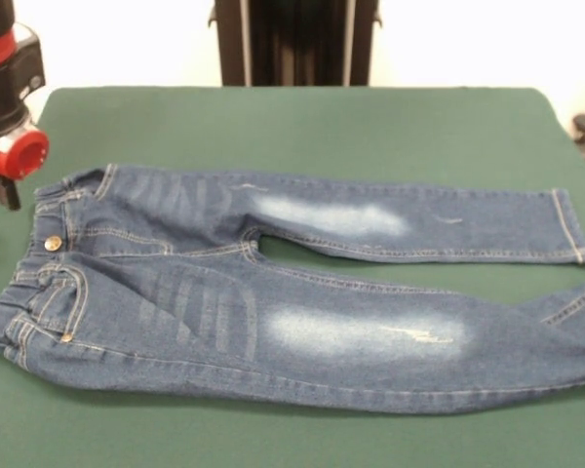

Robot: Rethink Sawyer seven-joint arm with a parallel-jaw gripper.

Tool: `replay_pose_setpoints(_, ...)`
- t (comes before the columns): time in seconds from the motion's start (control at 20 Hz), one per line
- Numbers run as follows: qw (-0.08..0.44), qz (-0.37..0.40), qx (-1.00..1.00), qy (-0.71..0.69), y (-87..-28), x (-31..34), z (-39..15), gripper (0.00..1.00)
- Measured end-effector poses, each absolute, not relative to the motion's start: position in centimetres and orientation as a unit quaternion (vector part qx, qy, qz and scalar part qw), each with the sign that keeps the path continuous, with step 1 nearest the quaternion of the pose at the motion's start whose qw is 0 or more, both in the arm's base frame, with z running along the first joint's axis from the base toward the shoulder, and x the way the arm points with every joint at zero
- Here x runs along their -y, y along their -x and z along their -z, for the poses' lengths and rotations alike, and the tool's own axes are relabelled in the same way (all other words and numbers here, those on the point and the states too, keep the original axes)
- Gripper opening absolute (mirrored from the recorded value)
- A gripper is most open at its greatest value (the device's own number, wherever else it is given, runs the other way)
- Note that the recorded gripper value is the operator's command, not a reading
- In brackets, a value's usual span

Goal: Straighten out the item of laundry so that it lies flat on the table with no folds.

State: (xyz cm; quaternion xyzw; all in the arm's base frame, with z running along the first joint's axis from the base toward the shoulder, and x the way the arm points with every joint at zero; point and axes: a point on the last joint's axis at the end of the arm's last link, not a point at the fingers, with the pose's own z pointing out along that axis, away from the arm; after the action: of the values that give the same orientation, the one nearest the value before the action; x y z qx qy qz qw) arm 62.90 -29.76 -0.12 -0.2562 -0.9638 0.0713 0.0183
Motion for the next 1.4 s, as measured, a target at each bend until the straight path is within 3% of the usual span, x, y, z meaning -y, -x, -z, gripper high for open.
replay_pose_setpoints(0.45, 0.010, -0.078, 0.971, 0.224, -66.8, 29.7, 0.9, 0.00)
replay_pose_setpoints(1.4, 0.044, -0.085, 0.974, 0.203, -72.8, 22.5, 4.2, 0.00)
